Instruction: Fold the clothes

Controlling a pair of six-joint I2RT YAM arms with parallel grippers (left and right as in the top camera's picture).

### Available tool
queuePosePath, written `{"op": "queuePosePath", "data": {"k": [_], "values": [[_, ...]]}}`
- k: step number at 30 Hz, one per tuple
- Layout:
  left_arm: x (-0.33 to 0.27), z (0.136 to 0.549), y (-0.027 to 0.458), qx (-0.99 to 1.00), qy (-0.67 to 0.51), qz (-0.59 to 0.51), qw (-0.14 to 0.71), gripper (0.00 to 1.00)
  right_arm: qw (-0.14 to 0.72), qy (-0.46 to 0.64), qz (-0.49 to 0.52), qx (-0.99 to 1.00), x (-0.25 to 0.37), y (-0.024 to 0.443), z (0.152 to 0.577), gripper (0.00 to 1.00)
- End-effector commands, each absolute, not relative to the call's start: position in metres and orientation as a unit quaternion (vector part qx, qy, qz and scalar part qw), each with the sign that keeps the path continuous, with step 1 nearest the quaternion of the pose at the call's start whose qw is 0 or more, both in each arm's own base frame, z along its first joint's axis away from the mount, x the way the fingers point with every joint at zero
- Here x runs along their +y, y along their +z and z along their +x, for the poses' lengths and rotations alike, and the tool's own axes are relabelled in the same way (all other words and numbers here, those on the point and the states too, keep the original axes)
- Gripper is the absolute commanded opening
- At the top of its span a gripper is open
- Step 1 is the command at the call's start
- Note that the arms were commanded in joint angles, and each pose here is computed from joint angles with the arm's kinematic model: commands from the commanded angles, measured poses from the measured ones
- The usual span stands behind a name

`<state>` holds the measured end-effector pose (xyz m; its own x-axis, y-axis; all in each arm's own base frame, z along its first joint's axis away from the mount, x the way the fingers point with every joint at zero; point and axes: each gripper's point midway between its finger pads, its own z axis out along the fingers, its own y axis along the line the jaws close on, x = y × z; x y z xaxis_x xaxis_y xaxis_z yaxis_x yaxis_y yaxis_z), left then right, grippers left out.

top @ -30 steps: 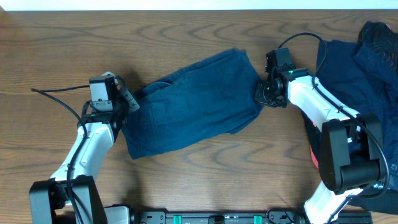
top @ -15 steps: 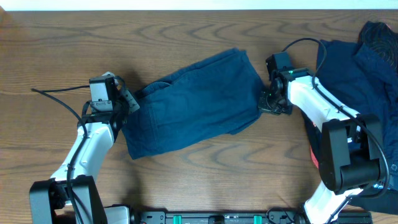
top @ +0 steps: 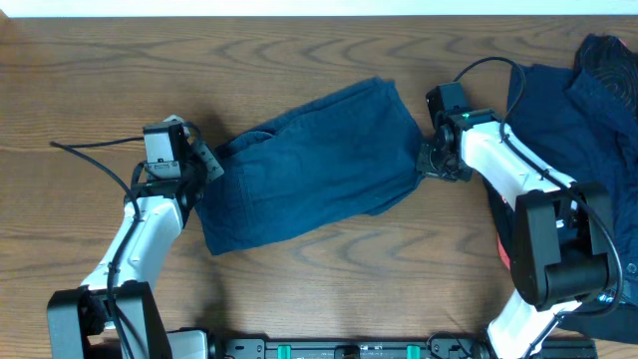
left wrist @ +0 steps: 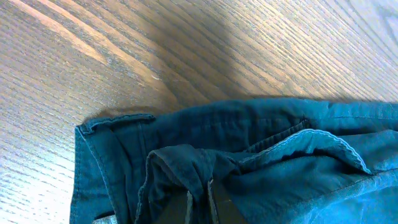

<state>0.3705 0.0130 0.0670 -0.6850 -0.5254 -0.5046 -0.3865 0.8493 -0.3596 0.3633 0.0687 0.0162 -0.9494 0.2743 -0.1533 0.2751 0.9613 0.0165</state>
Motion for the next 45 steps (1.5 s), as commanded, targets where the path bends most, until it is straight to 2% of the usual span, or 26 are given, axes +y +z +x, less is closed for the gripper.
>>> {"op": "queuePosePath", "data": {"k": [1,9,21,31,40,42,44,45], "values": [[0.016,0.368,0.065,0.911,-0.107,-0.257,0.306,0.06,0.064,0.010,0.134,0.989,0.078,0.010,0.359,0.23],[0.016,0.368,0.065,0.911,-0.107,-0.257,0.306,0.06,0.031,0.044,0.131,0.990,0.090,0.009,0.346,0.22],[0.016,0.368,0.065,0.910,-0.107,-0.257,0.306,0.06,0.038,0.086,0.149,0.984,0.082,0.021,0.358,0.22],[0.016,0.368,0.065,0.911,-0.107,-0.257,0.306,0.06,0.080,0.083,0.146,0.983,0.081,0.022,0.378,0.27],[0.016,0.368,0.065,0.911,-0.107,-0.257,0.305,0.06,0.061,0.061,0.148,0.985,0.075,0.003,0.370,0.27],[0.016,0.368,0.065,0.911,-0.107,-0.257,0.306,0.06,0.060,0.061,0.149,0.985,0.075,-0.001,0.371,0.24],[0.016,0.368,0.065,0.911,-0.107,-0.257,0.305,0.06,0.059,0.061,0.149,0.985,0.076,-0.006,0.372,0.13],[0.016,0.368,0.065,0.911,-0.107,-0.257,0.305,0.06,0.057,0.060,0.151,0.985,0.075,-0.008,0.372,0.01]]}}
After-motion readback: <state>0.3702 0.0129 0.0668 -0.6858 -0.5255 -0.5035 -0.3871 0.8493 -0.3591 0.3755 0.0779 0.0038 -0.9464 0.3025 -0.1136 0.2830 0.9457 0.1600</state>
